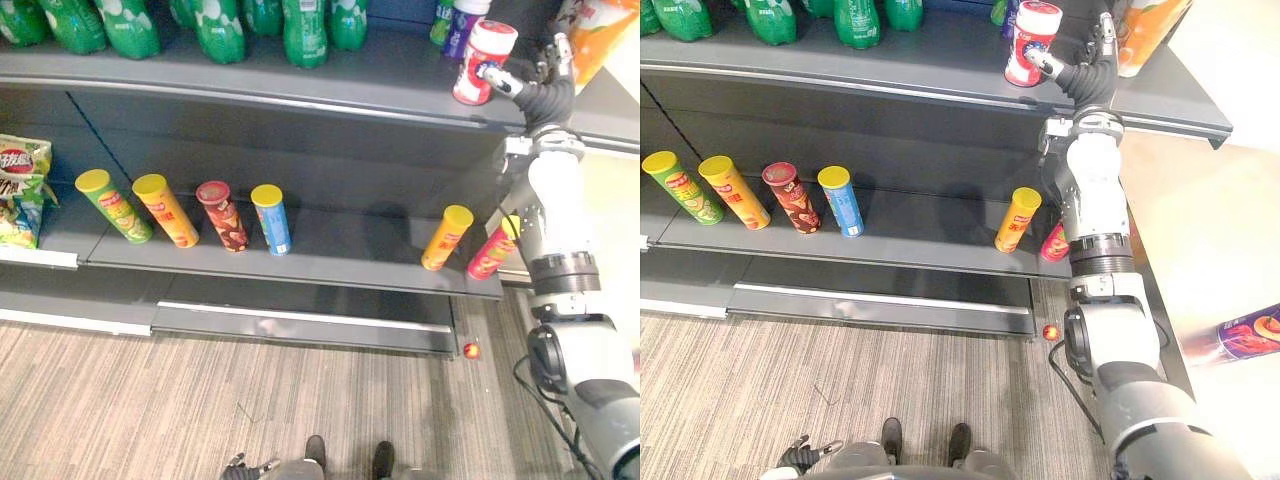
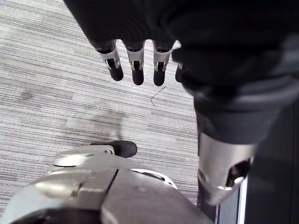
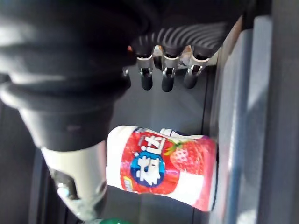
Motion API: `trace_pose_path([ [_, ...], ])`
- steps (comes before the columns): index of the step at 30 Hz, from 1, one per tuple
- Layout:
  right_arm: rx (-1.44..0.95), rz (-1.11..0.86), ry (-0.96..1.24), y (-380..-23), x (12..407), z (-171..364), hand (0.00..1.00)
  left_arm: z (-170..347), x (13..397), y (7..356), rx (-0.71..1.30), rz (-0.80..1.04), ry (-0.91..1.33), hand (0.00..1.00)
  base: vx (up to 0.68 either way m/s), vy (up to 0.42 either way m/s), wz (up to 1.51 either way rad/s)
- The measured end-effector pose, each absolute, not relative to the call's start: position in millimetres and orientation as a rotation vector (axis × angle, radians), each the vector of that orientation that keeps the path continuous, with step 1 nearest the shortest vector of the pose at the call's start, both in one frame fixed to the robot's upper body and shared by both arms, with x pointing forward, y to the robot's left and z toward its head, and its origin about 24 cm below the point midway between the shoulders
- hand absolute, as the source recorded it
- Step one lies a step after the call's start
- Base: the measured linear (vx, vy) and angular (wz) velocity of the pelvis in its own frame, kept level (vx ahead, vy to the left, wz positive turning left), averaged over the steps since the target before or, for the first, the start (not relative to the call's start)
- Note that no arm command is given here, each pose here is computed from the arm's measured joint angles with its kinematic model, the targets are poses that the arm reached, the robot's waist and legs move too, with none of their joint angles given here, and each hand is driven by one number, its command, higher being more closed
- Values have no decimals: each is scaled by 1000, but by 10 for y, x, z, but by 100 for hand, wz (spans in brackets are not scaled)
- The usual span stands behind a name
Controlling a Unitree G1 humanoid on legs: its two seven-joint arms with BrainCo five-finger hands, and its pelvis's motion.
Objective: Put the gum and the chips on the shelf.
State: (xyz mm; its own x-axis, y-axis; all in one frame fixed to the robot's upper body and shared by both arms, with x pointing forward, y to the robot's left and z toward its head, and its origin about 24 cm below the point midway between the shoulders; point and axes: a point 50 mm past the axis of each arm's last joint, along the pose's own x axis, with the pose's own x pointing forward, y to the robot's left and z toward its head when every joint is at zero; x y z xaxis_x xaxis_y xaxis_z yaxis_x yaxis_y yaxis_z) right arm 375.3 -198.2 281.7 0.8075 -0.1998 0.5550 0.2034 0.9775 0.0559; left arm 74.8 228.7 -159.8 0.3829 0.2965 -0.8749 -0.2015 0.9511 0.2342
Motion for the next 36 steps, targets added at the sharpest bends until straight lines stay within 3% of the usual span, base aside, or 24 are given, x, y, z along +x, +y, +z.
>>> trace_pose_path([
  [8, 17, -214, -853, -1937, 3425, 3156, 0, -1597, 712, 2315, 86, 354, 1134, 0, 0, 0, 1],
  [16, -7, -201, -931, -1951, 3188, 3031, 0, -1604, 639, 2328, 115, 351, 1152, 0, 0, 0, 0],
  [22, -20, -192, -1014, -1972, 2770, 2760, 0, -1610, 569, 2352, 106, 376, 1166, 0, 0, 0, -1],
  [32, -30, -162, -802, -1893, 2403, 1933, 0, -1625, 499, 2361, 107, 383, 1190, 0, 0, 0, -2],
  [36, -9, -40, -588, -1652, 2267, 1427, 0, -1635, 471, 2349, 123, 370, 1201, 0, 6, 5, -11],
])
